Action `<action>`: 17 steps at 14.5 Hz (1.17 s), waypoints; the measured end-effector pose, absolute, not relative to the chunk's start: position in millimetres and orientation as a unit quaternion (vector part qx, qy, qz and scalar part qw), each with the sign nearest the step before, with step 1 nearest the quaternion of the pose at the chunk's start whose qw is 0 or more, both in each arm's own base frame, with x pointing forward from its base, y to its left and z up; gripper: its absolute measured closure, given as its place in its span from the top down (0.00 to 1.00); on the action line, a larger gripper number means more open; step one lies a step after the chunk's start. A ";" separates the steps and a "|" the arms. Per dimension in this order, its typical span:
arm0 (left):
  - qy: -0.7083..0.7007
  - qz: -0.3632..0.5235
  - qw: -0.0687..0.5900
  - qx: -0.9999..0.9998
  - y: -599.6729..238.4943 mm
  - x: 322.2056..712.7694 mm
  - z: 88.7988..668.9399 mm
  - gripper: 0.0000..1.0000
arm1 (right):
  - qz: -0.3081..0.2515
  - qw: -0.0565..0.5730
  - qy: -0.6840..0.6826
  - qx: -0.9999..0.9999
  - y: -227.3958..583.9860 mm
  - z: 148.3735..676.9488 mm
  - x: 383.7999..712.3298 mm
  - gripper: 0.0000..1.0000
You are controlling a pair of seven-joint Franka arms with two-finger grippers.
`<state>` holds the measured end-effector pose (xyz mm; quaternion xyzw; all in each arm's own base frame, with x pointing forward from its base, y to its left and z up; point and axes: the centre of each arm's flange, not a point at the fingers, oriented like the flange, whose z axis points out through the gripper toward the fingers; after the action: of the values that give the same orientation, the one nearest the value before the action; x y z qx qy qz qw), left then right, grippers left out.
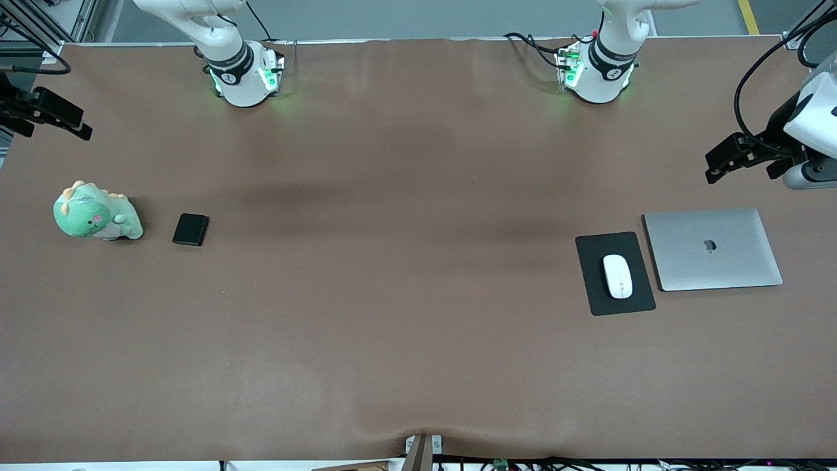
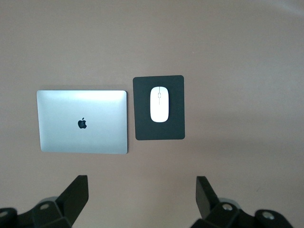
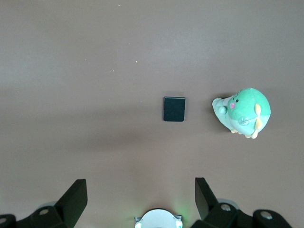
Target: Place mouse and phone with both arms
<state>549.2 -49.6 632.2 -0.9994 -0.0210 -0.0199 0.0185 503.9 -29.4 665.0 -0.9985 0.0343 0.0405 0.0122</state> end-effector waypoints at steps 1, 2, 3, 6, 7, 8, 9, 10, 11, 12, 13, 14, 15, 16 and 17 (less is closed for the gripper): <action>-0.021 -0.020 0.019 -0.999 -49.6 549.2 632.2 1.00 | 0.039 0.013 0.035 -0.999 -34.7 664.9 504.1 1.00; -0.021 -0.020 0.019 -0.999 -49.6 549.2 632.2 1.00 | 0.038 0.016 0.035 -0.999 -39.9 664.7 504.5 1.00; -0.021 -0.020 0.019 -0.999 -49.6 549.2 632.2 1.00 | 0.037 0.018 0.036 -0.998 -43.6 664.4 504.9 1.00; -0.021 -0.020 0.019 -0.999 -49.6 549.2 632.2 1.00 | 0.037 0.020 0.038 -0.998 -45.8 663.5 505.6 1.00; -0.021 -0.020 0.019 -0.999 -49.6 549.2 632.2 1.00 | 0.037 0.020 0.038 -0.998 -45.8 663.4 505.6 1.00; -0.021 -0.020 0.019 -0.999 -49.6 549.2 632.2 1.00 | 0.037 0.020 0.037 -0.998 -45.8 663.3 505.7 1.00; -0.021 -0.020 0.019 -0.999 -49.6 549.2 632.2 1.00 | 0.037 0.020 0.037 -0.998 -45.8 663.3 505.7 1.00; -0.021 -0.020 0.019 -0.999 -49.6 549.2 632.2 1.00 | 0.037 0.020 0.037 -0.998 -45.8 663.2 505.7 1.00; -0.021 -0.020 0.019 -0.999 -49.5 549.2 632.2 1.00 | 0.037 0.020 0.035 -0.998 -45.8 663.2 505.7 1.00; -0.021 -0.020 0.019 -0.999 -49.5 549.3 632.2 1.00 | 0.037 0.020 0.030 -0.999 -45.7 663.2 505.8 1.00; -0.021 -0.020 0.019 -0.999 -49.3 549.3 632.2 1.00 | 0.037 0.020 0.022 -0.999 -45.5 662.9 506.0 1.00; -0.021 -0.020 0.019 -0.999 -49.1 549.3 632.2 1.00 | 0.037 0.020 0.017 -0.999 -45.3 662.3 506.4 1.00; -0.022 -0.020 0.019 -0.999 -49.0 549.3 632.2 1.00 | 0.038 0.020 0.014 -0.999 -44.8 661.8 507.0 1.00; -0.022 -0.020 0.019 -0.999 -49.0 549.4 632.1 1.00 | 0.038 0.020 0.012 -0.999 -44.2 661.7 507.7 1.00; -0.022 -0.019 0.019 -0.999 -49.0 549.6 631.7 1.00 | 0.037 0.020 0.011 -0.999 -43.8 661.8 508.0 1.00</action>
<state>549.6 -49.0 631.7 -0.9994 -0.0216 -0.0194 0.0185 508.0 -43.8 661.8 -0.9990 0.0107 0.0373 0.0203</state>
